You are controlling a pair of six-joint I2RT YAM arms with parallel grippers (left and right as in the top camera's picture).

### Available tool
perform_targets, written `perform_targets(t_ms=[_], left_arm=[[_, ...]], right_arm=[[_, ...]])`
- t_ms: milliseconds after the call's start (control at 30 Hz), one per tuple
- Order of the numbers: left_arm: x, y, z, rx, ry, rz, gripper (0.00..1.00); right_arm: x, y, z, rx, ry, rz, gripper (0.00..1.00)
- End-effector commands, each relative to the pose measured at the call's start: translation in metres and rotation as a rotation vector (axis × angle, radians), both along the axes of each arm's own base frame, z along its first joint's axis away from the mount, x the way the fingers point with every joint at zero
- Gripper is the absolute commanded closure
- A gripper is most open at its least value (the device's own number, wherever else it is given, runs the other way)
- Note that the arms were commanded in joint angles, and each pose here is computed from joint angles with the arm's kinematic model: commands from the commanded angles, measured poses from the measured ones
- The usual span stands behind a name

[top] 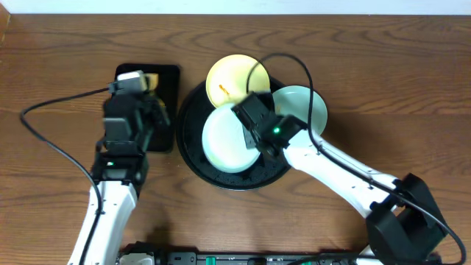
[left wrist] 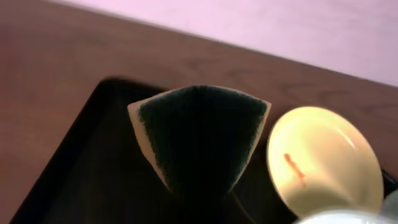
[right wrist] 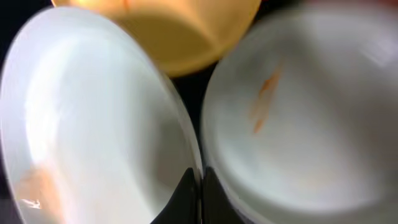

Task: Clean dirty plates on tray and stack at the side
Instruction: 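Withdraw the left gripper and carry the plate right with the right gripper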

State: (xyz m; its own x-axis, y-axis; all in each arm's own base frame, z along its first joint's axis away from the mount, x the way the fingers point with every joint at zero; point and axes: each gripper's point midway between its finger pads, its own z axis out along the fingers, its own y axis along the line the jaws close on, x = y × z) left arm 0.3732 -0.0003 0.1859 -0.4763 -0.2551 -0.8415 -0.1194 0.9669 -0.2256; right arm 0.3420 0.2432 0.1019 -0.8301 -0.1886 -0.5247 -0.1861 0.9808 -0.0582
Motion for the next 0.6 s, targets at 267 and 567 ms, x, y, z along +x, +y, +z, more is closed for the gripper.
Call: perform_targets(t_ms=[267, 567], left_arm=[[-0.007, 0.011, -0.028, -0.397, 0.191, -0.038, 0.92], [-0.002, 0.006, -0.064, -0.465, 0.304, -0.058, 0.92]], right_arm=[[0.026, -0.004, 0.128, -0.657, -0.482, 0.202, 0.99], [0.005, 0.028, 0.172, -0.828, -0.658, 0.229, 0.99]])
